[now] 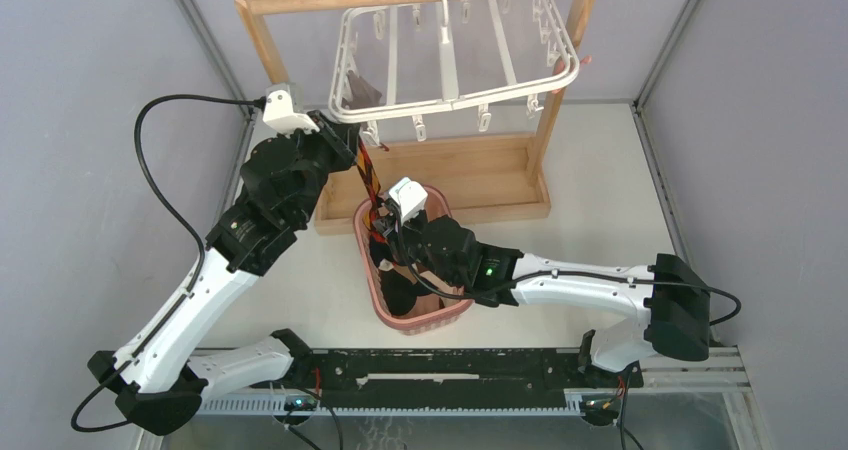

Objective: Remove the socks clipped to the hanger
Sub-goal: Remove the sock from the hanger.

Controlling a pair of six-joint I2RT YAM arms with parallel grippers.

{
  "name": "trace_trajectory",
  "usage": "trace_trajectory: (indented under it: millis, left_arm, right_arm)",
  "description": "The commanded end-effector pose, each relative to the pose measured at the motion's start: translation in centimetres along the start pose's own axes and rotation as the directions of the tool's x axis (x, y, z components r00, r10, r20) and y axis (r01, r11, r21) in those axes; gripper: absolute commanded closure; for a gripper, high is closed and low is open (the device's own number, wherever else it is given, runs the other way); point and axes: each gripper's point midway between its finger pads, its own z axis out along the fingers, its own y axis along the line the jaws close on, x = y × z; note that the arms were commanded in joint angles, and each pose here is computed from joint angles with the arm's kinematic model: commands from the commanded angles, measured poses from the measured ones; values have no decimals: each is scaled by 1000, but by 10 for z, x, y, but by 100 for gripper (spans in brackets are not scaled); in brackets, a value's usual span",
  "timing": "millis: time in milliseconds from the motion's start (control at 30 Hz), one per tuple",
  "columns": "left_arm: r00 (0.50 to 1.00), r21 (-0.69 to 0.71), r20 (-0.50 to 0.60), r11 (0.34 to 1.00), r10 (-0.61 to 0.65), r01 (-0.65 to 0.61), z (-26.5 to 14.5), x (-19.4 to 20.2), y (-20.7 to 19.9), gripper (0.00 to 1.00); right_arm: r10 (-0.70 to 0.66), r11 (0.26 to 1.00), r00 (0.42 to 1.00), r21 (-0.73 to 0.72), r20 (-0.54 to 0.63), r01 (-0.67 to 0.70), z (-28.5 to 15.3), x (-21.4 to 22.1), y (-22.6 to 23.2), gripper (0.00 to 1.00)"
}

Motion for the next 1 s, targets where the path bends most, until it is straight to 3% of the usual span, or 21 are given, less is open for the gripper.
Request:
trace_trajectory:
  millis: [0, 100, 333, 967]
  left_arm:
    - [992, 38, 116, 998, -47, 43, -9, -48, -14, 84]
    - [992, 38, 117, 998, -45, 41, -11, -49, -13, 99]
    - [992, 28, 121, 999, -36, 32, -15, -50, -9, 99]
    - [972, 87, 223, 995, -69, 50, -11, -50, -12, 50]
  right_arm:
    - [21, 1000, 999, -1, 37, -21, -4, -15, 3, 100]
    - [21, 1000, 999, 0, 33, -21, -6, -12, 2, 100]
    - [29, 999, 999, 16, 18, -29, -16, 0, -5, 100]
    - [17, 1000, 999, 18, 29, -17, -12, -3, -2, 100]
